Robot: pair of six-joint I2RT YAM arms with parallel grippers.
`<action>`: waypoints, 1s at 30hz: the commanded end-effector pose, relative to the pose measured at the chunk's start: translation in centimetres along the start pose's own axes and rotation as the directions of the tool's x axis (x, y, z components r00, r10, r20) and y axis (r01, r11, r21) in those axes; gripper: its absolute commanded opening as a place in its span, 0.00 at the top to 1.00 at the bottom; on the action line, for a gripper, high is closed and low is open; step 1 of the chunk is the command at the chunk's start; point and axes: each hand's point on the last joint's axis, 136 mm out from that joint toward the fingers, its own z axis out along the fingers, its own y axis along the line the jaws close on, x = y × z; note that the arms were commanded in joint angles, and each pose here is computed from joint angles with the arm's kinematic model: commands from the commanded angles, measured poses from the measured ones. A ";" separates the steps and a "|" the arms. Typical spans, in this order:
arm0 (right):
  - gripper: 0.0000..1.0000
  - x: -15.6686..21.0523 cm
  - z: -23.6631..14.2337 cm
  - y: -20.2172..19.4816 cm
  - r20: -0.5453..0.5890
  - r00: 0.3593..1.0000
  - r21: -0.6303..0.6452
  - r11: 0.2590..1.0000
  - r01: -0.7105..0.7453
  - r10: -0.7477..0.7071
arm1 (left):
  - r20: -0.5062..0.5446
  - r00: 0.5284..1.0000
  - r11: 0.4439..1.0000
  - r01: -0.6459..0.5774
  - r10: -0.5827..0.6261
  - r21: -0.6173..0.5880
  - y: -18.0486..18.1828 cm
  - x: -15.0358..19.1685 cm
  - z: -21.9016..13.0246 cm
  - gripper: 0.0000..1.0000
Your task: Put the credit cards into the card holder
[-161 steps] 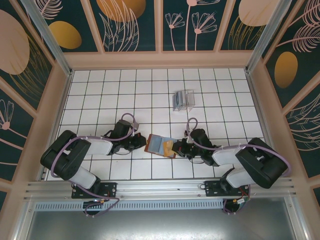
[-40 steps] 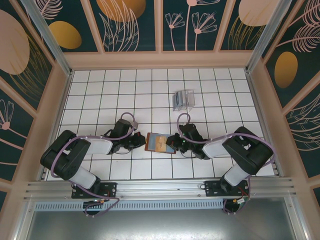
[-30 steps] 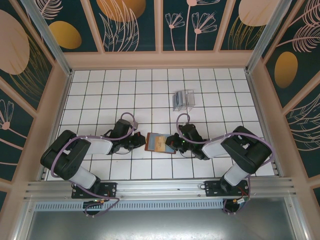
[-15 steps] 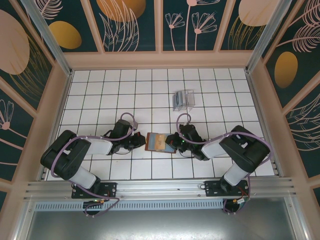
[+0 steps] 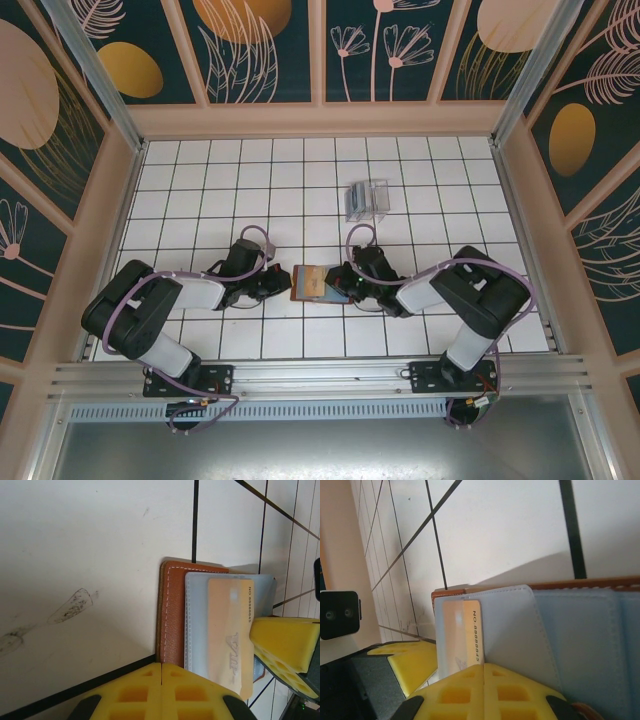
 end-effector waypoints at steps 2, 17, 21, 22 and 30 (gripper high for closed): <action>1.00 0.4 1.2 -1.5 -0.015 1.000 0.079 0.997 0.005 -0.004 | -0.035 0.998 0.998 0.045 -0.046 -0.046 1.9 1.4 0.5 0.97; 0.94 0.8 2.0 -0.8 -0.040 0.998 0.107 0.993 0.051 -0.047 | -0.021 0.999 0.997 0.044 -0.046 -0.055 1.7 1.0 0.5 0.98; 0.94 0.9 2.1 -0.1 -0.052 0.993 0.117 0.987 0.112 -0.106 | -0.013 1.000 0.996 0.017 -0.019 -0.091 2.2 0.8 0.3 0.98; 0.94 1.0 2.1 0.0 -0.058 0.992 0.111 0.987 0.119 -0.114 | -0.013 1.000 0.995 0.006 -0.007 -0.101 2.3 0.7 0.3 0.98; 0.93 1.6 2.9 0.4 -0.126 0.977 0.092 0.979 0.184 -0.172 | -0.010 0.999 0.989 -0.035 0.033 -0.141 2.4 0.0 0.3 0.98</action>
